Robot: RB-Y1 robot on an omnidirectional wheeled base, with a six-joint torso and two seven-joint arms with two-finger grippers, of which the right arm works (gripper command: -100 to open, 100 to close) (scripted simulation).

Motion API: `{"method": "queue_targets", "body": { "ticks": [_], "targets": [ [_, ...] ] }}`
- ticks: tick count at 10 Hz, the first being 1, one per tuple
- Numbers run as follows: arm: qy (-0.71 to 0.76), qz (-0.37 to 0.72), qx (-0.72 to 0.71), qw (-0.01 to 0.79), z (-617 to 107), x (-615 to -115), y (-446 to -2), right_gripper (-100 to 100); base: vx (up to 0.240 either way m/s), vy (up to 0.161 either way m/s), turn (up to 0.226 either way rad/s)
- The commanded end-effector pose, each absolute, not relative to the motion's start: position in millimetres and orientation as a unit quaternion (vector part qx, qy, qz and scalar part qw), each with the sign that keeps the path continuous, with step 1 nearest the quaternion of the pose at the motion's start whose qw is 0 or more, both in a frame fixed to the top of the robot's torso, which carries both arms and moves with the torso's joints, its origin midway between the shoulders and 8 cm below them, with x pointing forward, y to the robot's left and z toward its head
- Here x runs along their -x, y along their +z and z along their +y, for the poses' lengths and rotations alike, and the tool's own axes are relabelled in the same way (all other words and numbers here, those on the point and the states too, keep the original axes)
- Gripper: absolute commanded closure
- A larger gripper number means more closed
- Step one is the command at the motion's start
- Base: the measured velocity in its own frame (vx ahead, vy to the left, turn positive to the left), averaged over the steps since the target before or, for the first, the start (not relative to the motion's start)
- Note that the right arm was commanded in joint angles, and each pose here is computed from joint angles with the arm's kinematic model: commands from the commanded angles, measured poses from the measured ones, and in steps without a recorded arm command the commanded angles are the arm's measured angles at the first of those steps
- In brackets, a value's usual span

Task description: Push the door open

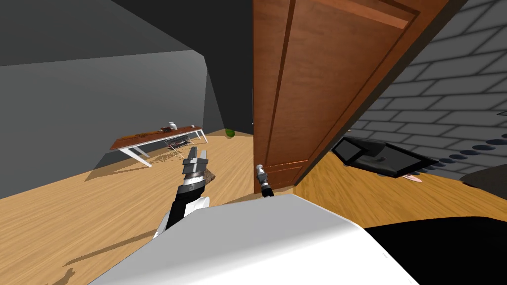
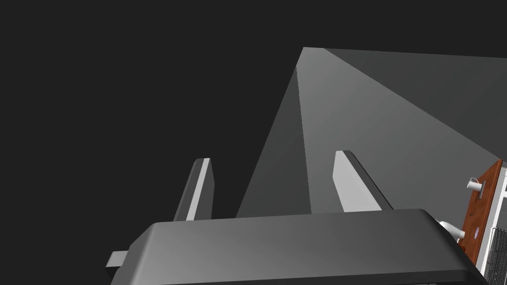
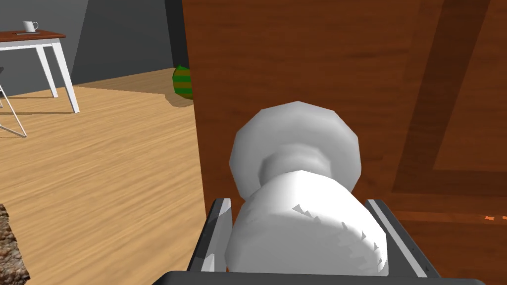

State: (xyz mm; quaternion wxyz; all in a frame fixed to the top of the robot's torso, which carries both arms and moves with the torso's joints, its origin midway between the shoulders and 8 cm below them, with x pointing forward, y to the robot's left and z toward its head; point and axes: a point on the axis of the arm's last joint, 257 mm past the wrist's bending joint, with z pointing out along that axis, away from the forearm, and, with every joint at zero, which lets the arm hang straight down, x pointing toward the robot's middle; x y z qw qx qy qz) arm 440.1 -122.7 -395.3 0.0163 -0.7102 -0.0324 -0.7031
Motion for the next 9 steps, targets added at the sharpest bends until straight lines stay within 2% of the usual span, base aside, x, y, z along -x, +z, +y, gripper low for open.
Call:
{"method": "queue_targets", "body": {
  "ticks": [1, 3, 5, 9],
  "targets": [
    [-0.704, -0.031, 0.710, -0.001, -144.6, -442.2, -396.8, 100, 0.137, 0.068, -0.016],
    [-0.704, -0.029, 0.710, -0.008, -153.4, -443.1, -397.0, 100, 0.142, 0.107, -0.067],
    [-0.705, -0.021, 0.709, -0.021, -169.8, -445.0, -396.5, 100, 0.095, 0.038, -0.023],
    [-0.706, 0.008, 0.707, -0.036, -187.5, -448.0, -393.9, 100, 0.211, 0.115, -0.076]
  ]
}}
